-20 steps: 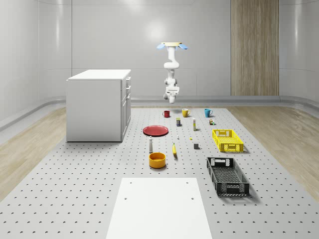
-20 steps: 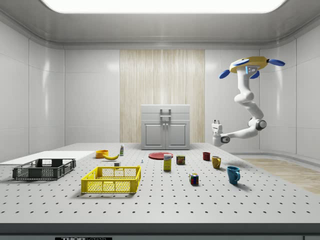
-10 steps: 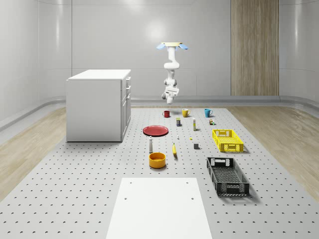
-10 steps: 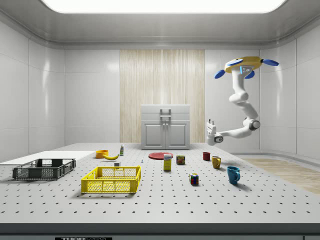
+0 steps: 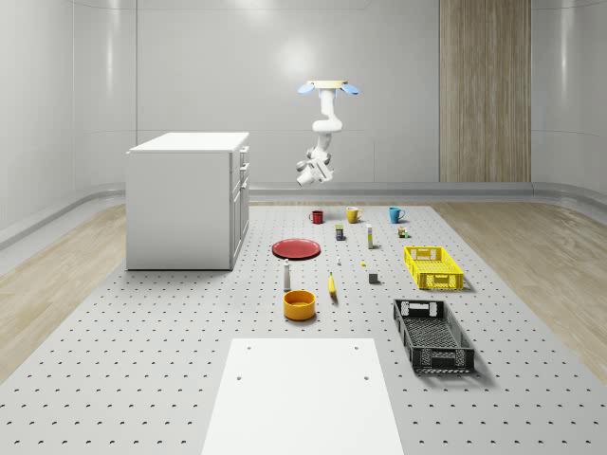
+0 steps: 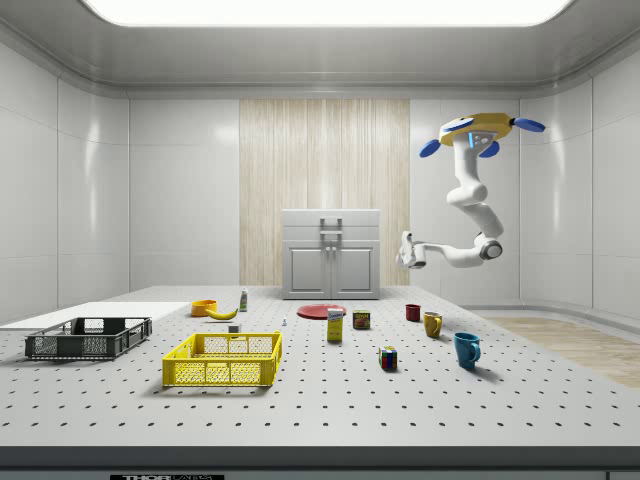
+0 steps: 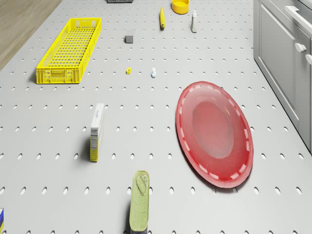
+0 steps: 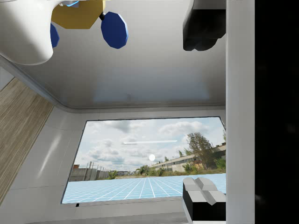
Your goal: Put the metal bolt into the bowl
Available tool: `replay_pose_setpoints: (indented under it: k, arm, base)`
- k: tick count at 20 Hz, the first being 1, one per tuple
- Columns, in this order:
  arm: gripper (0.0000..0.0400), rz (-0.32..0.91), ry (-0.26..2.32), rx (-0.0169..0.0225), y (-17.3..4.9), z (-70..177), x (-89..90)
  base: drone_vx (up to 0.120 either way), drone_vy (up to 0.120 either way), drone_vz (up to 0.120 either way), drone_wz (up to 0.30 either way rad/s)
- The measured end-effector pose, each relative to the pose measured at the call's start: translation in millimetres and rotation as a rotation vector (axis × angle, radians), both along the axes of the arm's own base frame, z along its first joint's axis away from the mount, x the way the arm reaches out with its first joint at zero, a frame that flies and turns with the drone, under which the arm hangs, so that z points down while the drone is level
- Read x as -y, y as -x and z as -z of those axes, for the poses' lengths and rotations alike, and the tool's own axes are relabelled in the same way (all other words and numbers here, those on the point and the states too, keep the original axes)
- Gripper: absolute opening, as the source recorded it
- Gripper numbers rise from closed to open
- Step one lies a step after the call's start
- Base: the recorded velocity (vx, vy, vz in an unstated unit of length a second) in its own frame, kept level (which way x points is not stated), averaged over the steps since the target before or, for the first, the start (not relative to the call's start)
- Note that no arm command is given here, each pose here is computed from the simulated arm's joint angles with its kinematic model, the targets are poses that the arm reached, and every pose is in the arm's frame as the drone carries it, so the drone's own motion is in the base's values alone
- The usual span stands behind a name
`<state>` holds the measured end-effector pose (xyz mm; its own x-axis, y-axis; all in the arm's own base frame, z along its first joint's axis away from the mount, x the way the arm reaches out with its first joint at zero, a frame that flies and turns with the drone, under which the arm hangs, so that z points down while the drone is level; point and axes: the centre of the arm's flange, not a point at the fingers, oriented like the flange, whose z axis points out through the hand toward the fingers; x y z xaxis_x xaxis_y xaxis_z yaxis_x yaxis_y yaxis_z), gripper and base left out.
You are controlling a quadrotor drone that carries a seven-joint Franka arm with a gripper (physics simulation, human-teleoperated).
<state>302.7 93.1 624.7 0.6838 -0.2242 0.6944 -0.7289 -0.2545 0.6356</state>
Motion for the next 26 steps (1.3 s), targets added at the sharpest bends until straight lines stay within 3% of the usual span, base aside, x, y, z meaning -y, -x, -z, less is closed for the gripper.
replay_pose_setpoints:
  k: [2,4,9,16,26]
  arm:
    - [0.04,0.012,0.339,0.0001,-1.1,33,-5.6]
    - [0.04,0.025,0.683,0.0002,-2.2,67,0.3]
    - [0.04,0.049,1.351,-0.001,-4.0,117,40.9]
    - [0.04,0.057,1.751,-0.0047,-4.2,132,77.4]
    - [0.04,0.057,1.887,-0.0071,-4.1,134,90.7]
  base:
    - [0.12,0.0,0.0,0.0]
    - [0.12,0.0,0.0,0.0]
    - [0.12,0.0,0.0,0.0]
    - [0.12,0.0,0.0,0.0]
    - [0.12,0.0,-0.116,0.0]
